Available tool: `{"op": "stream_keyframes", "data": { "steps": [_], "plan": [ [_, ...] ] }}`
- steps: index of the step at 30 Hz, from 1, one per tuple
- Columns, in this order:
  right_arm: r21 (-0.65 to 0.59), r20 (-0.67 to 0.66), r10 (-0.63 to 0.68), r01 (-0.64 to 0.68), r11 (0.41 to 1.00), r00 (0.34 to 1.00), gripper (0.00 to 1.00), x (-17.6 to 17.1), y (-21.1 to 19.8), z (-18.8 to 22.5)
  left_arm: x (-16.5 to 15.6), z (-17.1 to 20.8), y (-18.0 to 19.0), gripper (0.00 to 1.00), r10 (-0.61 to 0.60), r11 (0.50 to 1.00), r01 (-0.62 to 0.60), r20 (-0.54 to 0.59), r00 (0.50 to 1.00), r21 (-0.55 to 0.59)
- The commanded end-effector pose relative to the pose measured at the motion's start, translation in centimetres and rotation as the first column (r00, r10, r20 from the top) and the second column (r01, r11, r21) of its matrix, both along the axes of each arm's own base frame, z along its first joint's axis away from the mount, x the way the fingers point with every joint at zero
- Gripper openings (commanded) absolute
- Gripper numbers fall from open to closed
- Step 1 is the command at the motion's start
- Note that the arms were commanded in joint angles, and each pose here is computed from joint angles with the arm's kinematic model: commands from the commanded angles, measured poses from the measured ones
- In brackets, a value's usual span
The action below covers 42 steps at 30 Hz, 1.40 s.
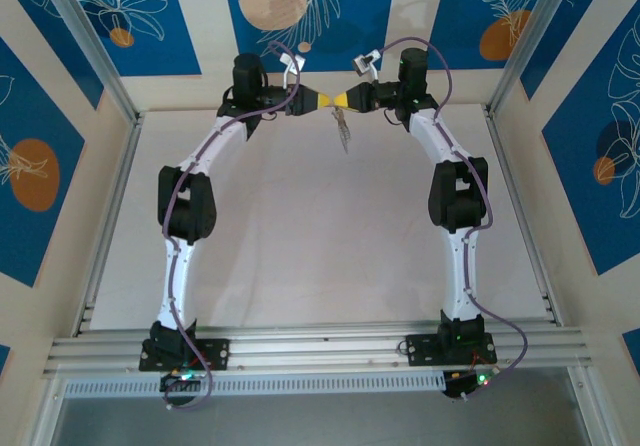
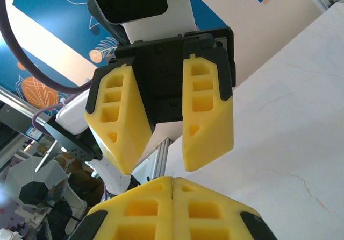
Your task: Put the keys on the keyring
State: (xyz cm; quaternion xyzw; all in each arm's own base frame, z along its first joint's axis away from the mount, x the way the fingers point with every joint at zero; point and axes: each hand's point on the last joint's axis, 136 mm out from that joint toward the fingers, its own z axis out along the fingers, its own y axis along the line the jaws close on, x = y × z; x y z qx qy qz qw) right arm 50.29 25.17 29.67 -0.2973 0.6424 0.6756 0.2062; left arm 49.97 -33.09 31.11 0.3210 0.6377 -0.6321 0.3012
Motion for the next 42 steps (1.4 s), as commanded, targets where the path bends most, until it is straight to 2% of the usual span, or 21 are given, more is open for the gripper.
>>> {"op": "stream_keyframes", "data": {
  "steps": [1, 14, 31, 38, 42],
  "plan": [
    [0.006, 0.03, 0.025, -0.025, 1.0, 0.999, 0.0, -0.4, 0.3, 0.9, -0.2, -1.0, -0.4, 0.36, -0.027, 1.0, 0.027, 0.012, 1.0, 0.004],
    [0.007, 0.038, 0.036, -0.036, 0.999, 0.999, 0.0, -0.6, 0.9, 1.2, 0.0, -1.5, -0.9, 0.34, -0.024, 1.0, 0.024, 0.012, 1.0, 0.005],
    [0.005, 0.027, 0.047, -0.048, 0.999, 0.999, 0.0, -0.6, 1.8, 0.9, -0.4, -1.3, -2.0, 0.19, -0.054, 0.998, 0.055, 0.016, 0.998, -0.014],
    [0.0, 0.013, 0.02, -0.02, 1.0, 1.0, 0.0, -0.2, 2.0, 0.7, -0.7, -1.1, -2.6, 0.18, -0.055, 0.998, 0.055, 0.016, 0.998, -0.034],
    [0.004, 0.016, -0.001, 0.001, 1.0, 1.0, 0.0, 0.1, 1.9, 0.8, -0.6, -0.9, -2.9, 0.09, -0.034, 0.998, 0.035, 0.016, 0.999, -0.057]
  ]
}}
